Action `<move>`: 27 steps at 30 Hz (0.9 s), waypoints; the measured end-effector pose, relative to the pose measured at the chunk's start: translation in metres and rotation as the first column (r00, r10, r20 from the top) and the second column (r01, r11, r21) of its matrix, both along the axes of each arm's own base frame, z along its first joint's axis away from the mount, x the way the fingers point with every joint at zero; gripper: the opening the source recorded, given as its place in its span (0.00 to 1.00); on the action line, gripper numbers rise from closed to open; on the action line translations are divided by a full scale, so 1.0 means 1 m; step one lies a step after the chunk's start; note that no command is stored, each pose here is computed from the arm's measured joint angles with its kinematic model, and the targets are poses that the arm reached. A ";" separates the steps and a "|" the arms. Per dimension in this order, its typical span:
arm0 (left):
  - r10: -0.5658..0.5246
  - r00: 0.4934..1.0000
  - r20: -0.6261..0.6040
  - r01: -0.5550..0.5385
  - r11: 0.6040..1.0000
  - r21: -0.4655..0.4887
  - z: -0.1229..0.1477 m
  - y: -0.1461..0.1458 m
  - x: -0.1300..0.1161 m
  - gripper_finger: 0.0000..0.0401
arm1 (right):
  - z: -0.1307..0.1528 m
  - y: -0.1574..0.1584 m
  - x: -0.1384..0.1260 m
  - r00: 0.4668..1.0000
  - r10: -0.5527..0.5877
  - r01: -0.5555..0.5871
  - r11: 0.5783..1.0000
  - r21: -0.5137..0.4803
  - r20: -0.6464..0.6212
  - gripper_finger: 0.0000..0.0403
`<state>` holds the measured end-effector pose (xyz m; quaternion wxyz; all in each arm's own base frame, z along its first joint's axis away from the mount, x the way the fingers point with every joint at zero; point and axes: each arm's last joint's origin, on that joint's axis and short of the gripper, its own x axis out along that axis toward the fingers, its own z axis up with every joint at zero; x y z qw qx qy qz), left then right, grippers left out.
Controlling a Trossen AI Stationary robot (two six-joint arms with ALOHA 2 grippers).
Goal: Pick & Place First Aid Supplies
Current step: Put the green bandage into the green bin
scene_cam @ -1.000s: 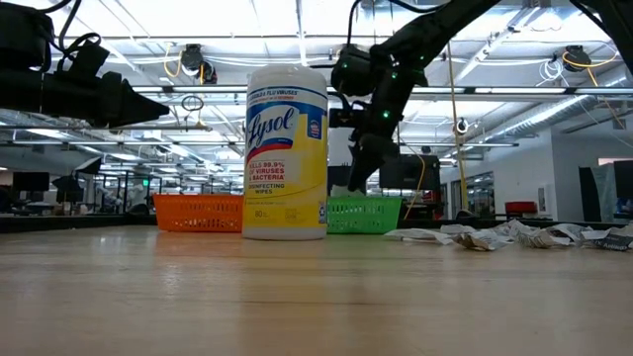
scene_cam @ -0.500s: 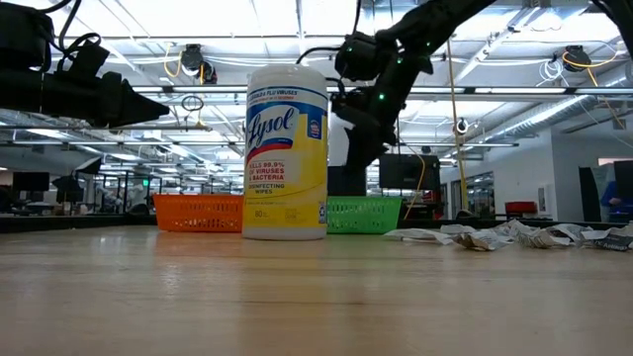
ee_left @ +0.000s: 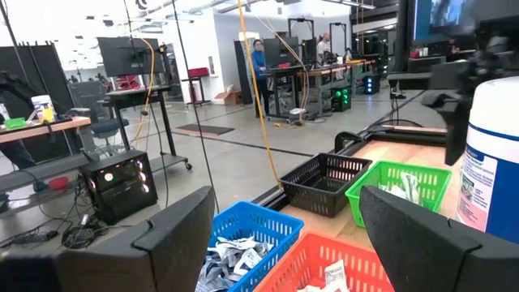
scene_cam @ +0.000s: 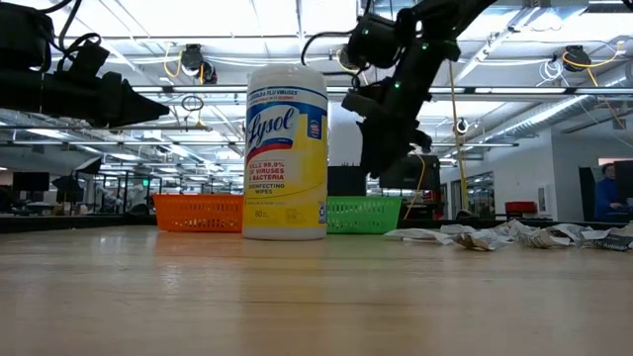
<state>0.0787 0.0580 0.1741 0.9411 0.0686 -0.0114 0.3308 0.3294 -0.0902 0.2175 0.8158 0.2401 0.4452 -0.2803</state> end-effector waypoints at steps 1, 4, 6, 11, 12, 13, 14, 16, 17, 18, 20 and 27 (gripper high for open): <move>0.001 1.000 0.000 -0.001 1.000 0.000 0.000 0.000 0.000 0.77 | 0.000 0.006 0.000 1.000 -0.001 0.001 1.000 -0.016 0.004 0.29; 0.001 1.000 0.000 -0.001 1.000 0.000 0.000 0.000 0.000 0.77 | -0.004 0.023 -0.006 1.000 -0.009 0.008 0.999 -0.038 -0.015 0.31; 0.000 1.000 0.000 0.000 1.000 0.000 0.000 0.000 0.000 0.77 | -0.007 0.035 -0.008 1.000 -0.007 0.006 0.999 -0.035 -0.019 0.32; 0.001 1.000 0.000 -0.001 1.000 0.000 0.000 0.000 0.000 0.77 | -0.021 0.061 -0.012 0.999 0.009 -0.009 1.000 0.001 -0.045 0.35; 0.001 1.000 0.000 -0.001 1.000 0.000 0.000 0.000 0.000 0.77 | -0.024 0.067 -0.013 0.999 0.012 -0.012 1.000 0.007 -0.050 0.35; 0.000 1.000 0.000 0.000 1.000 0.000 0.000 0.000 0.000 0.77 | -0.028 0.071 -0.015 0.998 0.016 -0.015 1.000 0.014 -0.055 0.35; 0.001 1.000 0.000 -0.001 1.000 0.000 0.000 0.000 0.000 0.77 | -0.032 0.076 -0.017 0.998 0.019 -0.017 1.000 0.021 -0.061 0.35; 0.000 1.000 0.000 0.000 1.000 0.000 0.000 0.000 0.000 0.77 | -0.039 0.085 -0.020 0.998 0.023 -0.021 0.999 0.034 -0.065 0.35; 0.000 1.000 0.000 0.000 1.000 0.000 0.000 0.000 0.000 0.77 | -0.042 0.090 -0.022 0.998 0.027 -0.025 0.999 0.039 -0.064 0.35; 0.001 1.000 0.000 -0.001 1.000 0.000 0.000 0.000 0.000 0.77 | -0.045 0.094 -0.023 0.998 0.032 -0.030 0.999 0.043 -0.062 0.35; 0.000 1.000 0.000 0.000 1.000 0.000 0.000 0.000 0.000 0.77 | -0.049 0.102 -0.026 0.996 0.054 -0.051 0.998 0.045 -0.069 0.35; 0.000 1.000 0.000 0.000 1.000 0.000 0.000 0.000 0.000 0.77 | -0.066 0.118 -0.029 0.992 0.104 -0.102 0.994 0.042 -0.072 0.35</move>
